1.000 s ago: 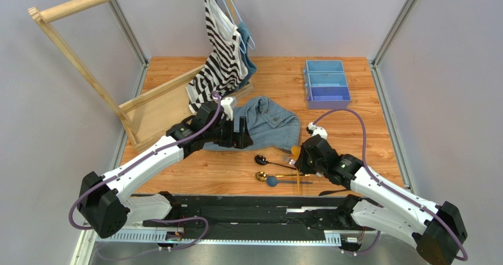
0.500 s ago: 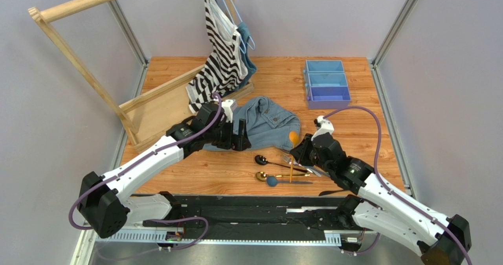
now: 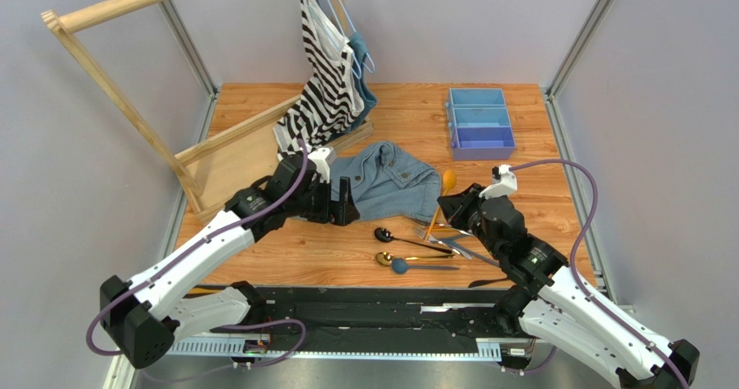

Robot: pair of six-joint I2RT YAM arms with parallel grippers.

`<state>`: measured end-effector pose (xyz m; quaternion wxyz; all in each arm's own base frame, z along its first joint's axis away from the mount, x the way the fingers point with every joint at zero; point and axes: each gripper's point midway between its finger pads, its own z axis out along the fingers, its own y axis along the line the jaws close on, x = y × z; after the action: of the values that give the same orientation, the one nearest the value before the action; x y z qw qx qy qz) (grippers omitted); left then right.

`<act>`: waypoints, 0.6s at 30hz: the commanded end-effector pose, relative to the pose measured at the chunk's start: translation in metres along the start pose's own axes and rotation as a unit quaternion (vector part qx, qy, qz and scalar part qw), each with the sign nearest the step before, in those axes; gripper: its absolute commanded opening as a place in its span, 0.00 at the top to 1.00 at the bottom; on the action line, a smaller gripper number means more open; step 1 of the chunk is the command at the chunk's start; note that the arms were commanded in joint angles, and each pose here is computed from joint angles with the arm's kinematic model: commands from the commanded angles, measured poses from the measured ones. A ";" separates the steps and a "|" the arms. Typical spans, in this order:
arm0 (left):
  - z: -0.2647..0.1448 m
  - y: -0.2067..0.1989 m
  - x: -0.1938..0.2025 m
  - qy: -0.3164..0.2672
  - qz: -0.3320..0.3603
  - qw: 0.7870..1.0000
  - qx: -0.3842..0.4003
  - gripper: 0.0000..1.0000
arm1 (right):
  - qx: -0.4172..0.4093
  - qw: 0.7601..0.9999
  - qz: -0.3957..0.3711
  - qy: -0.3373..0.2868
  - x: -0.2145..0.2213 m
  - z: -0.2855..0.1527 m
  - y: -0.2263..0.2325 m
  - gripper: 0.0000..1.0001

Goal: Sort the eating utensils into containers
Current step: Pick up the spoon from the center of the board.

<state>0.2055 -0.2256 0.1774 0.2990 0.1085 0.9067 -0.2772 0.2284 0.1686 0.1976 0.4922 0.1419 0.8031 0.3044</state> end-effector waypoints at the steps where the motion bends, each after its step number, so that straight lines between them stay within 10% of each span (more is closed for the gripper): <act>1: -0.028 -0.002 0.000 -0.023 -0.018 1.000 0.005 0.04 | -0.032 0.997 0.052 -0.053 -0.033 -0.009 0.023 1.00; 18: -0.061 0.007 0.015 -0.040 0.011 0.999 0.002 0.03 | 0.006 0.989 0.113 -0.092 -0.052 -0.011 0.015 1.00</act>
<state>0.1633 -0.1864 0.2147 0.3391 0.0977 0.8880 -0.2950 0.2305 0.1642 0.2182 0.4939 0.2145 0.7672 0.3486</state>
